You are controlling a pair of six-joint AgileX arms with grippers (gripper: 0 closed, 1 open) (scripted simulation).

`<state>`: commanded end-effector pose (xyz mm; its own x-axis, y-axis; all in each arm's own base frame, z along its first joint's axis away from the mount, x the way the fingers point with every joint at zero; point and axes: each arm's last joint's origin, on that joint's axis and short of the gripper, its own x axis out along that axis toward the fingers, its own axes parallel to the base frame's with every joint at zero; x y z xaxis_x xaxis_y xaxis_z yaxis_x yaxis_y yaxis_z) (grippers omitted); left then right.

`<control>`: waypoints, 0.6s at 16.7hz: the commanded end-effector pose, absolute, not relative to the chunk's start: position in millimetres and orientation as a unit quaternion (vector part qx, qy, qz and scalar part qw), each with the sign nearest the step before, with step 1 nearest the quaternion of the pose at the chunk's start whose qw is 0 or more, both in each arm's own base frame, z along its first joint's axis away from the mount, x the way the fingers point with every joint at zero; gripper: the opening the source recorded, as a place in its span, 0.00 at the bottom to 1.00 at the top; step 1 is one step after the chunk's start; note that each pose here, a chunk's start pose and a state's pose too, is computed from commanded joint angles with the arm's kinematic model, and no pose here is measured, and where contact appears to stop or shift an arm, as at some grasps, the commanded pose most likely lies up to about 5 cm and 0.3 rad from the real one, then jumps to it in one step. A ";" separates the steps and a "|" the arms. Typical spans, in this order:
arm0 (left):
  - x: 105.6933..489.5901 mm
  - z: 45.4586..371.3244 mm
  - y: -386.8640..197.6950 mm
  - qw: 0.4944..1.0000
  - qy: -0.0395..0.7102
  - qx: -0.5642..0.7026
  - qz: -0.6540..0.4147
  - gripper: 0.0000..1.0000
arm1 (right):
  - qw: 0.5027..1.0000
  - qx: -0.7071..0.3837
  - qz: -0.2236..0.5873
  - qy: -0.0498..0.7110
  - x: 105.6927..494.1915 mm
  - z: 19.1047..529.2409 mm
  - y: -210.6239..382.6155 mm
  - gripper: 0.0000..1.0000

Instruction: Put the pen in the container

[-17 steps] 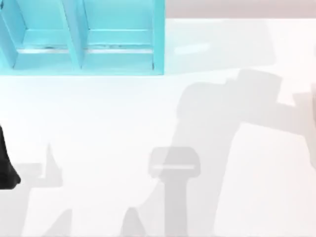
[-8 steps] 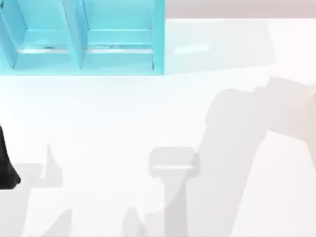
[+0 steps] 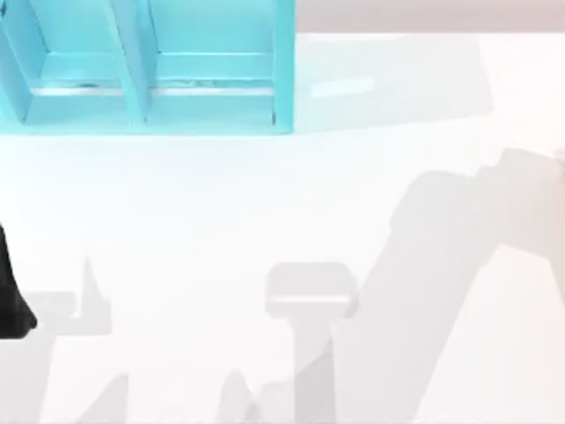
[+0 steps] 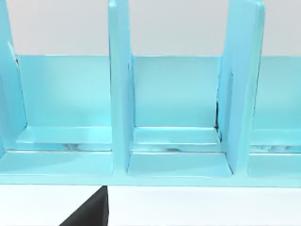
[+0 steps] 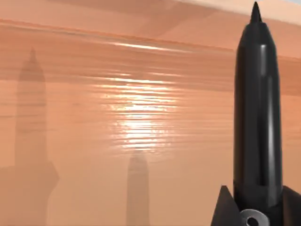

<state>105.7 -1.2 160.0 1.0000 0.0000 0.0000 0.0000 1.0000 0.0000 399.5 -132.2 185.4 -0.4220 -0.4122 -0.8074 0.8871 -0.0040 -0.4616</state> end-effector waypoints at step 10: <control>105.7 160.0 -1.2 1.000 0.000 0.000 0.000 1.00 | 0.486 0.233 -0.671 0.510 381.5 157.2 -125.5 0.00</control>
<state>105.7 -1.2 160.0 1.0000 0.0000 0.0000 0.0000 1.0000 0.0000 381.5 -125.5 157.2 -0.4203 -0.4144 -0.8072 0.8887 -0.0084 -0.4584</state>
